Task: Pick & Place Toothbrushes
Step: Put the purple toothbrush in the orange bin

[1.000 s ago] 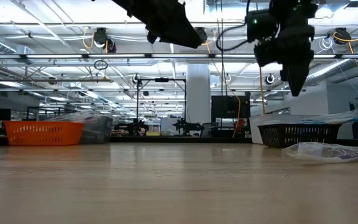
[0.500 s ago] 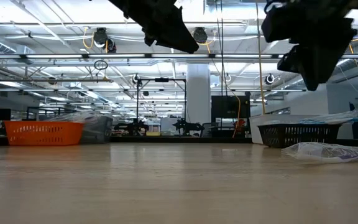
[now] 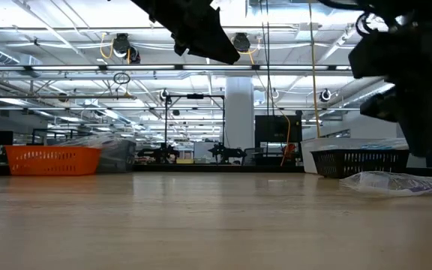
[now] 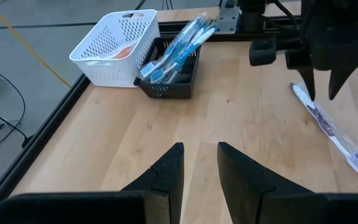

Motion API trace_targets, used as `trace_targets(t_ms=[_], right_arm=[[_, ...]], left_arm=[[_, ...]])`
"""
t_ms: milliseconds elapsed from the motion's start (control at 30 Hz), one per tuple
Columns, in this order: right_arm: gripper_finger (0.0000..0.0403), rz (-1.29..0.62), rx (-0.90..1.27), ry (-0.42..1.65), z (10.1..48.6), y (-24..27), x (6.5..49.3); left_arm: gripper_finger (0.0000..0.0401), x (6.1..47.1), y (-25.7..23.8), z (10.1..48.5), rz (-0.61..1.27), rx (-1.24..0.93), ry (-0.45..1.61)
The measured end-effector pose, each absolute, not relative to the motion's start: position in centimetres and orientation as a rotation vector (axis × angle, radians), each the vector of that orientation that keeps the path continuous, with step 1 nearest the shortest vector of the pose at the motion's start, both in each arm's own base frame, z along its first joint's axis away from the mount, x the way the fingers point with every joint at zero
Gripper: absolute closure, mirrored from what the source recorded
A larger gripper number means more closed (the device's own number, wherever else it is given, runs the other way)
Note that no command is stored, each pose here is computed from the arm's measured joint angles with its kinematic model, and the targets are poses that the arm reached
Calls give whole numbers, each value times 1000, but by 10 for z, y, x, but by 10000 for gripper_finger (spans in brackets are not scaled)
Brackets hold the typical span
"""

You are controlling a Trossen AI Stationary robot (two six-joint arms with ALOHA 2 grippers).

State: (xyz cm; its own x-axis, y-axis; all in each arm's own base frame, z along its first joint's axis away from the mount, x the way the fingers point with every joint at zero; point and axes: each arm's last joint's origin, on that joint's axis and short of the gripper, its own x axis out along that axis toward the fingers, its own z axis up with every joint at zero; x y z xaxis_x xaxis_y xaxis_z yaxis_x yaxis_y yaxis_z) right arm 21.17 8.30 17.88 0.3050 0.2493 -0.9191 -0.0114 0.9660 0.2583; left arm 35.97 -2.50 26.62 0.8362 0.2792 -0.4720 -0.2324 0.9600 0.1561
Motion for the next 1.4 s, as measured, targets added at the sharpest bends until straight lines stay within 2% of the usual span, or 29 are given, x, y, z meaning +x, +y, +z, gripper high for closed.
trace_targets(t_ms=[233,833,933,1067,1300,1400], right_arm=[[314,136,186,1248,163,83,204],[315,180,205,1178,128,87,185],[332,142,235,1177,126,87,184],[387,147,241,1165,128,88,186],[403,137,177,1111,140,89,194],[401,59,132,1080,151,85,196]], left_arm=[[302,360,-25,266,273,89,513],[302,360,-25,266,273,88,513],[302,360,-25,266,273,88,513],[302,360,-25,266,273,88,512],[302,360,-25,267,273,87,508],[302,360,-25,267,273,86,503]])
